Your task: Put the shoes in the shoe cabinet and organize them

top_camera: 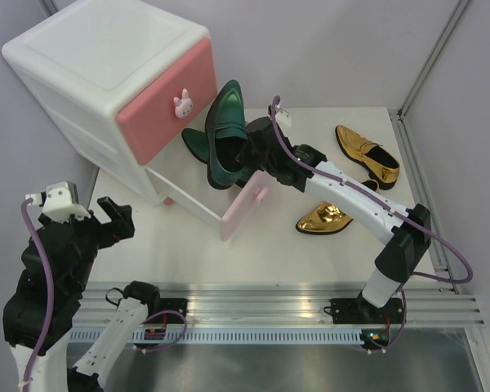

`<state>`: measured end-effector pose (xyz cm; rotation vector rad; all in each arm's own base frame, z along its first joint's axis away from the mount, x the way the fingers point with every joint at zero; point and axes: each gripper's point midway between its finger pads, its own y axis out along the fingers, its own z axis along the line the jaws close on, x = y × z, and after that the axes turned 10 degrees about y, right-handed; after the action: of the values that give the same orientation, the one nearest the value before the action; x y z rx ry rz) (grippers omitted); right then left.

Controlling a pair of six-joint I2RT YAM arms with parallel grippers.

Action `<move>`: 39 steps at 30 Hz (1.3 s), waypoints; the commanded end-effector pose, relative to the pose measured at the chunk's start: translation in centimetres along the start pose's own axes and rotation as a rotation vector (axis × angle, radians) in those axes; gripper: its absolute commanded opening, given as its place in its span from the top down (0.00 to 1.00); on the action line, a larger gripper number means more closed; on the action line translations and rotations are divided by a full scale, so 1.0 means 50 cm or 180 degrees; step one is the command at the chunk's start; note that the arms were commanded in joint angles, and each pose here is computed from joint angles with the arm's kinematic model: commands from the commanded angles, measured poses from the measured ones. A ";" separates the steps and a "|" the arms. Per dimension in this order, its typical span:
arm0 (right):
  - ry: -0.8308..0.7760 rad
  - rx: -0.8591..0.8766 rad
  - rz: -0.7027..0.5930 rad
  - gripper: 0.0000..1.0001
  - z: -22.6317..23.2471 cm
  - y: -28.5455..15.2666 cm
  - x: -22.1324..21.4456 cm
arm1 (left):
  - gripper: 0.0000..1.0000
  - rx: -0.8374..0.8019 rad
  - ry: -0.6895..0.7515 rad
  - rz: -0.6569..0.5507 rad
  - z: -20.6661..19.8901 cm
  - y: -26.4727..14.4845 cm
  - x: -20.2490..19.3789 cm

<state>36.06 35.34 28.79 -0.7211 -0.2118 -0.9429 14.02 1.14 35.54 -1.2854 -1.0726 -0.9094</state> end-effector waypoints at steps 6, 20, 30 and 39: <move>0.0200 0.0161 -0.0100 0.99 0.055 -0.009 0.003 | 0.00 -0.0001 -0.0100 -0.0065 0.003 -0.014 0.007; -0.0409 -0.0057 0.0409 1.00 0.041 0.057 -0.088 | 0.00 -0.0019 -0.0040 -0.0016 0.001 -0.008 -0.009; -0.0507 -0.0105 0.0596 1.00 0.023 0.043 -0.122 | 0.00 -0.0056 -0.0011 0.0003 -0.004 -0.002 -0.012; -0.0685 -0.0086 0.0583 0.99 0.020 0.029 -0.119 | 0.00 -0.0083 -0.0010 -0.0022 -0.009 0.002 -0.008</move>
<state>33.69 39.45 21.68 -0.9774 -0.2661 -0.6716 13.78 1.10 34.85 -1.2912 -1.0637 -0.9081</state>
